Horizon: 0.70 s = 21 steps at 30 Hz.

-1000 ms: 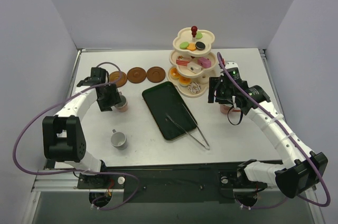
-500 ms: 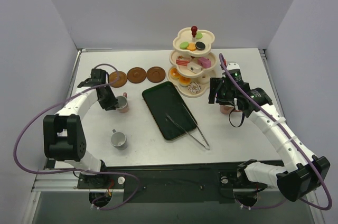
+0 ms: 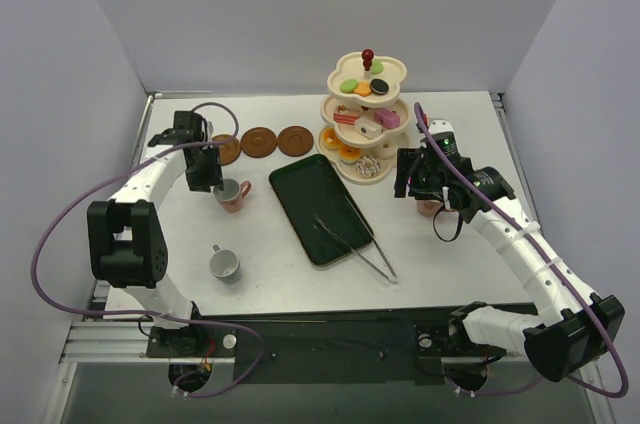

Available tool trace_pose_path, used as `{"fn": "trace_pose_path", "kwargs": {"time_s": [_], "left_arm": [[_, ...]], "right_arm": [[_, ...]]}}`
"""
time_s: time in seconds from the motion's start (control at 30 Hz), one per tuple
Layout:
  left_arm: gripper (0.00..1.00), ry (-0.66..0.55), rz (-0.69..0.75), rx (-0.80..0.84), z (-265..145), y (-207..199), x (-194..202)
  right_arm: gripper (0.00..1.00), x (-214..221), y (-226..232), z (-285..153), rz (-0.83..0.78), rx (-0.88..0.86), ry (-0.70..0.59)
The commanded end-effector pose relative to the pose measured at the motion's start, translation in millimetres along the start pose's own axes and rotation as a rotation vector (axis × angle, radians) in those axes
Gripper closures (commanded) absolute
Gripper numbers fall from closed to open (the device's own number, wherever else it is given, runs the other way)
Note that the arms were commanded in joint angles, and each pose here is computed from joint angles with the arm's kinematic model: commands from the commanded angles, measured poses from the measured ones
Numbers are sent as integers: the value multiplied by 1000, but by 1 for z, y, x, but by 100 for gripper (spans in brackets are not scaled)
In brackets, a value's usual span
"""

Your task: Serve the afternoon tea

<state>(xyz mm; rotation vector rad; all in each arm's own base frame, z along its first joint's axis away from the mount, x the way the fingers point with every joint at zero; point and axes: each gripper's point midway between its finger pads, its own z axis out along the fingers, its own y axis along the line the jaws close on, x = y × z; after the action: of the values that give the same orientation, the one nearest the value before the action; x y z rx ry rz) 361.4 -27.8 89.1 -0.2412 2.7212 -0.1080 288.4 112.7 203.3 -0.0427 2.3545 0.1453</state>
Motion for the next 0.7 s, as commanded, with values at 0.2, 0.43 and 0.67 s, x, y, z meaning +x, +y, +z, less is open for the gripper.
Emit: {"fn": "trace_pose_path", "kwargs": {"time_s": [0.2, 0.43, 0.67], "left_arm": [[46, 13, -75, -5, -15, -3, 6], [71, 41, -94, -26, -9, 1, 15], [100, 8, -149, -21, -14, -1, 3]], "right_arm": [[37, 0, 1, -2, 8, -6, -7], [37, -1, 2, -1, 5, -8, -5], [37, -2, -1, -4, 11, 3, -19]]}}
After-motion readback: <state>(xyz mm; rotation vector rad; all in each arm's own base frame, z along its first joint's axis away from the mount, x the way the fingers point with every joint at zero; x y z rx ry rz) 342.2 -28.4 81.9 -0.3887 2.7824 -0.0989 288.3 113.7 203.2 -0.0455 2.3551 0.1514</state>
